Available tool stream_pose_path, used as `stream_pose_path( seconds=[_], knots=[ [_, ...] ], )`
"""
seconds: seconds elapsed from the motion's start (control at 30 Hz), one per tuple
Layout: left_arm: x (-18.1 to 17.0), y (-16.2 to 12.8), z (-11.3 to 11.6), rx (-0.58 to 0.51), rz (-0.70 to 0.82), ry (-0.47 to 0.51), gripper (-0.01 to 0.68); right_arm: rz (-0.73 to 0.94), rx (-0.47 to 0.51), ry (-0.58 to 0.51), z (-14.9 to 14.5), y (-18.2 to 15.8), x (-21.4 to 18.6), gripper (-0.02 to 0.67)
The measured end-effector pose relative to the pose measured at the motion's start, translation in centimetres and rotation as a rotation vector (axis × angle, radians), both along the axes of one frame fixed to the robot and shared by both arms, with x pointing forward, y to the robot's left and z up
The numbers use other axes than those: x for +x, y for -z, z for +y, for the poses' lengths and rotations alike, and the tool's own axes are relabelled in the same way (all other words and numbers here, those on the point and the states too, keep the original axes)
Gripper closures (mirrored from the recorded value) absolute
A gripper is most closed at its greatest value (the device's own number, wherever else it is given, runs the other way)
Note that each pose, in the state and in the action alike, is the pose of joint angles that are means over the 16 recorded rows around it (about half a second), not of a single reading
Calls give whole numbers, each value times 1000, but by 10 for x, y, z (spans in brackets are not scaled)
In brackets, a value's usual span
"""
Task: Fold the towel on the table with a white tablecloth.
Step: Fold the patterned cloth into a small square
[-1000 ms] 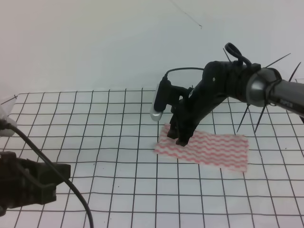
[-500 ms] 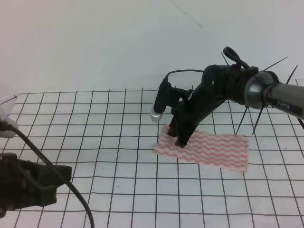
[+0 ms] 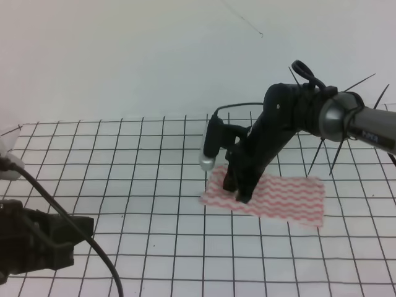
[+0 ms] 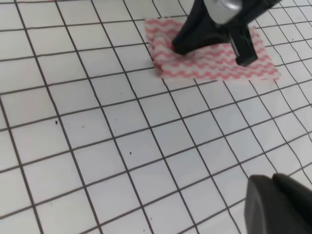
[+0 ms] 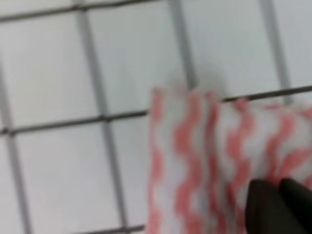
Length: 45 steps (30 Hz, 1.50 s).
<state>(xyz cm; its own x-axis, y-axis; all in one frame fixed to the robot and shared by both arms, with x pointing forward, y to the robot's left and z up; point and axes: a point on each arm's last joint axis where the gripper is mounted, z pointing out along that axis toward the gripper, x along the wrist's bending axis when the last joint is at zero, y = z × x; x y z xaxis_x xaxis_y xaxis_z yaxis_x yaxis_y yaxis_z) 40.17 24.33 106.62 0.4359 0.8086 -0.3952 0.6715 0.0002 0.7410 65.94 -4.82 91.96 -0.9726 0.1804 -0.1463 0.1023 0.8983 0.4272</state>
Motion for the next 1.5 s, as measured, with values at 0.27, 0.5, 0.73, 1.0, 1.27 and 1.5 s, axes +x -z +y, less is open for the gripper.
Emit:
stream_pose_path(
  seconds=[0.27,0.5,0.73,1.0,1.27,1.5],
  knots=[
    [0,0,0,0,1,1,673,87,3,-121,2,-1,-12,599],
    [0,0,0,0,2,2,673,79,31,-152,4,-6,-13,617],
    [0,0,0,0,2,2,674,37,48,-131,5,-10,-10,639],
    [0,0,0,0,2,2,673,33,55,-102,5,-11,-9,602],
    [0,0,0,-1,3,1,673,59,-14,-57,-2,-8,-9,467],
    [0,0,0,-2,4,0,674,66,-49,-31,-6,-7,-8,387]
  ],
)
